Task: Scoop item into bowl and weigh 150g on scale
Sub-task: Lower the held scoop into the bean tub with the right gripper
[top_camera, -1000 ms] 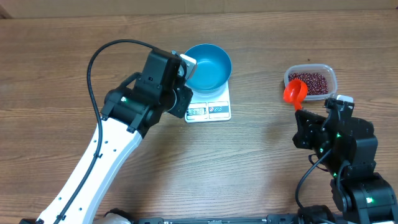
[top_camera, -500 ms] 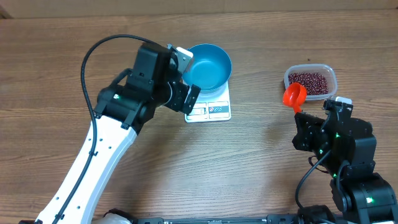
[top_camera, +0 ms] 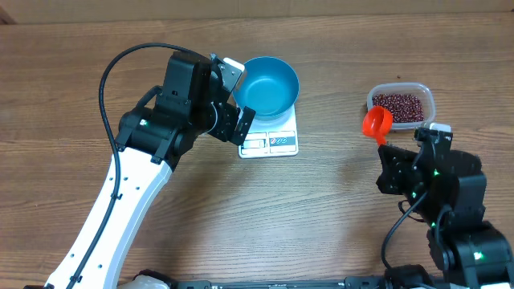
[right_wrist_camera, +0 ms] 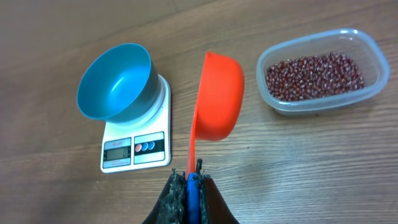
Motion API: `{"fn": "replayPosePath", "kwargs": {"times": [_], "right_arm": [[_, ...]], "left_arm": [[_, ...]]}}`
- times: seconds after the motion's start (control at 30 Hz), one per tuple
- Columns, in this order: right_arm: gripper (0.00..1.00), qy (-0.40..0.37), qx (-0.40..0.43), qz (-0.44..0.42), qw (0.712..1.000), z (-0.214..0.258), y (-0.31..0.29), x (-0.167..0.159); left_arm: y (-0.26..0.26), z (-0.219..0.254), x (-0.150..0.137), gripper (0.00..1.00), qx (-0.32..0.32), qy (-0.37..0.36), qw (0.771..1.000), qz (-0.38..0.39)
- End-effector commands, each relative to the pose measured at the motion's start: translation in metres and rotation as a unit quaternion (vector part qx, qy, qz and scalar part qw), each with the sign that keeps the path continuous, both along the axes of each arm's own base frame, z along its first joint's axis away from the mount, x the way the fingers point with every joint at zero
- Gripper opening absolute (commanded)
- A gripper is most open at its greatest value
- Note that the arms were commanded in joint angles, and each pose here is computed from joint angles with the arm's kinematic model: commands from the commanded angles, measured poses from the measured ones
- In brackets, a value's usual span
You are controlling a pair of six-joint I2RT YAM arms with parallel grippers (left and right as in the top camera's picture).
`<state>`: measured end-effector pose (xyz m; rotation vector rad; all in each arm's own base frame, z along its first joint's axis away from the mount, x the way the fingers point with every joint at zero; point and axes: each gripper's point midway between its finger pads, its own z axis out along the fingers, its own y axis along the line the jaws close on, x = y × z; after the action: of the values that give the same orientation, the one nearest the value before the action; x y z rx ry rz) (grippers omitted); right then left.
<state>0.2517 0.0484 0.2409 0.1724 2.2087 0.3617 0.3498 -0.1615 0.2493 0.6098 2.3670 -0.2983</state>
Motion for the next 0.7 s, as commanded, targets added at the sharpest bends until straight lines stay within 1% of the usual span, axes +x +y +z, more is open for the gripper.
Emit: {"fn": "replayPosePath", "kwargs": {"times": [0.0, 0.03, 0.1, 0.27, 0.4, 0.47, 0.57, 0.67], "right_arm": [[0.03, -0.035, -0.040, 0.027, 0.998, 0.039, 0.000, 0.018], [0.03, -0.027, -0.067, 0.032, 0.997, 0.048, -0.002, 0.030], [0.03, 0.000, -0.110, 0.026, 0.994, 0.052, -0.011, 0.046], [0.03, 0.114, -0.203, -0.006, 0.973, 0.039, -0.044, 0.080], [0.03, 0.207, -0.245, -0.044, 0.946, 0.012, -0.077, 0.101], [0.03, 0.237, -0.258, -0.036, 0.936, -0.007, -0.087, 0.111], [0.03, 0.268, -0.271, -0.027, 0.924, -0.035, -0.099, 0.125], [0.03, 0.288, -0.288, -0.047, 0.912, -0.054, -0.117, 0.137]], "left_arm": [[-0.001, 0.005, 0.001, 1.00, -0.002, -0.007, 1.000, -0.009], [-0.001, 0.005, 0.001, 1.00, -0.002, -0.008, 1.000, -0.009], [-0.001, 0.005, 0.001, 1.00, -0.003, -0.007, 1.000, -0.009], [-0.001, 0.005, 0.001, 1.00, -0.002, -0.008, 1.000, -0.009], [-0.001, 0.005, 0.001, 1.00, -0.002, -0.008, 1.000, -0.009], [-0.001, 0.005, 0.001, 1.00, -0.002, -0.007, 1.000, -0.009], [-0.001, 0.005, 0.001, 1.00, -0.002, -0.007, 1.000, -0.009], [-0.001, 0.005, 0.001, 1.00, -0.002, -0.007, 1.000, -0.009]]}}
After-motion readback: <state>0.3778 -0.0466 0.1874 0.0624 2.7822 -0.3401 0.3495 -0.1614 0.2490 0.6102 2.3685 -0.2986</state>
